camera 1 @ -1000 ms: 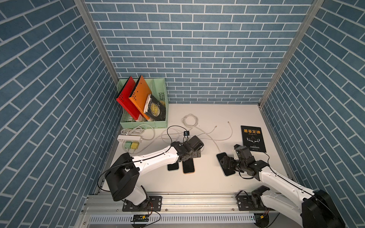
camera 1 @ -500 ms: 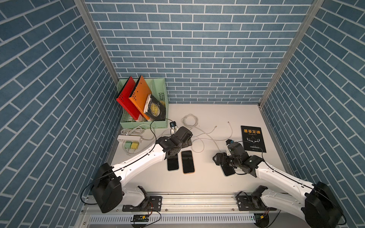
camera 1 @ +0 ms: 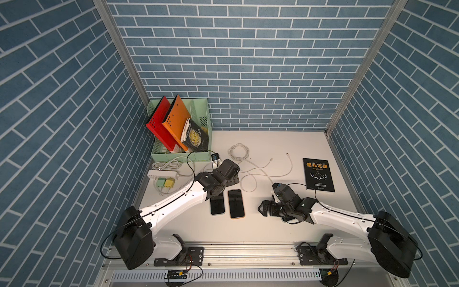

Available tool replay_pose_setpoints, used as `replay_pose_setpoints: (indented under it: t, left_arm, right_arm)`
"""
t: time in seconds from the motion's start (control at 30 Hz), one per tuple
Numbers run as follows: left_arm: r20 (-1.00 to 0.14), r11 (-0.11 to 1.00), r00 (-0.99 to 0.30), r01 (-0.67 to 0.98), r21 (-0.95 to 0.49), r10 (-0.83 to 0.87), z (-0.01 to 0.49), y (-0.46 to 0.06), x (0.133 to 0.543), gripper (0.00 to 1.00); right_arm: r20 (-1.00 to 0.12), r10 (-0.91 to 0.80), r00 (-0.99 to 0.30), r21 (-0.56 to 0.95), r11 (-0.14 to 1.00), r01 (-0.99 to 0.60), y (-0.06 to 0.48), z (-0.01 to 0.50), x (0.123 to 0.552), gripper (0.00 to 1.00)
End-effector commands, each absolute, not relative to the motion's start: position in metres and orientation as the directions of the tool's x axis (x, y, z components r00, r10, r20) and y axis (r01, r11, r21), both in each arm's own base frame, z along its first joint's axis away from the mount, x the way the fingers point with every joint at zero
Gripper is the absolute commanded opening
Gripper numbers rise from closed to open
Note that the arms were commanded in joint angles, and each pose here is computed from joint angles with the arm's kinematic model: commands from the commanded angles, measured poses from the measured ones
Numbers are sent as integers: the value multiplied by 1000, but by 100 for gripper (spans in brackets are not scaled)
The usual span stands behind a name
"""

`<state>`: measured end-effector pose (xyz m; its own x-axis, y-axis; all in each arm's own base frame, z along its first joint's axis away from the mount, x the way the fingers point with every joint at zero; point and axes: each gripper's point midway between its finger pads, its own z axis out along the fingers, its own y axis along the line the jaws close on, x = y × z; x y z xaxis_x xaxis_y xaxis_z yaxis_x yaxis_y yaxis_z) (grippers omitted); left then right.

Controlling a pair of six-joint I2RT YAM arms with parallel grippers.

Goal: Unplug the charging cable from the phone
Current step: Adjust the phone at the center of the board.

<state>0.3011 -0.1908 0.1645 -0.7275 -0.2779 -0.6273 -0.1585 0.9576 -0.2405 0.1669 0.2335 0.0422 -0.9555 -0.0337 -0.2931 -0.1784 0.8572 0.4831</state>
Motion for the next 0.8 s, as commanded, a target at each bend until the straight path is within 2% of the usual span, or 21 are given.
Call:
replay_pose_setpoints:
  t: [0.0,0.23,0.63,0.77]
  left_arm:
    - [-622,964,-739,-161,-210,-259,156,-183,300,97]
    - [-618,965,-745,-149,-216,-253,154,-187,302,97]
    - [-610,964,-751,-151,-217,-255,151,-183,296,96]
    - [-605,965,-755,-154,-212,-253,148,-181,293,96]
  right_arm:
    - [-241,-11,-970,403,909,-110,207,27,154,99]
    - [-251,80,-965,286,958,5,164,17,161,99]
    - [-346,330,-878,248,935,254,110,16,211,99]
    - [-369,395,-841,279,911,305,105,24,228,100]
